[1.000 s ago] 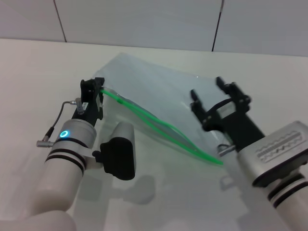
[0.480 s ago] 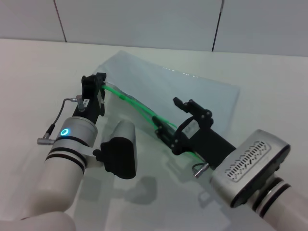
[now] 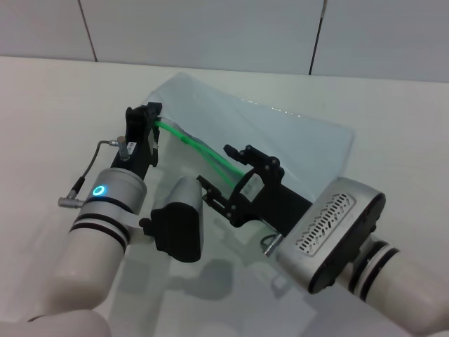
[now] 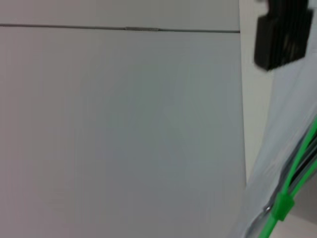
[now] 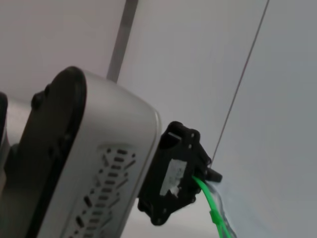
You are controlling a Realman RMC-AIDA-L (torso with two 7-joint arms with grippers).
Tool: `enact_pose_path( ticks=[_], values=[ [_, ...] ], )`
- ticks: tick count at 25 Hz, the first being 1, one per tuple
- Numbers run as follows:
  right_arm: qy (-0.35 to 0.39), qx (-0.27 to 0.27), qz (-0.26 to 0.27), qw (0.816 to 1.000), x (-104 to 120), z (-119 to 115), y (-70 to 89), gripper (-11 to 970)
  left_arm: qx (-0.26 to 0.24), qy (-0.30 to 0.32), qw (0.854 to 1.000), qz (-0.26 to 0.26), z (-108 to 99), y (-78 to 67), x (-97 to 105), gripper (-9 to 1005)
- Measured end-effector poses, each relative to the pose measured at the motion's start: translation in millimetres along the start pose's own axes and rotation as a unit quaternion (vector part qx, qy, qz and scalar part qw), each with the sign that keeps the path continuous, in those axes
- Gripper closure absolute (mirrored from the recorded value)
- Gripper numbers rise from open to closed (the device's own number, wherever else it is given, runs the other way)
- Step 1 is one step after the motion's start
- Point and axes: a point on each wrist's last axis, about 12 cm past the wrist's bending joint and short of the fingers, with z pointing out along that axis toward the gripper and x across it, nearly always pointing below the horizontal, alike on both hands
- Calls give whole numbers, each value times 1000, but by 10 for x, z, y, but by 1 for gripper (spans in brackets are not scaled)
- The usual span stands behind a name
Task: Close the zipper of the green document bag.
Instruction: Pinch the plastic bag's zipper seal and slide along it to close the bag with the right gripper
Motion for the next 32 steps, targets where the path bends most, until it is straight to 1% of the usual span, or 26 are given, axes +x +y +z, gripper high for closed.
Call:
enact_pose_path(
  ticks=[20,32],
  values=[
    [0,-13,-31,999,-95,231,-36,337,-9,-25,1000,15,5,24,-68,944],
    [-4,-2,-42,999,-138,281,-89,407,-7,-35,999,23,-1,17,-97,943]
  ],
)
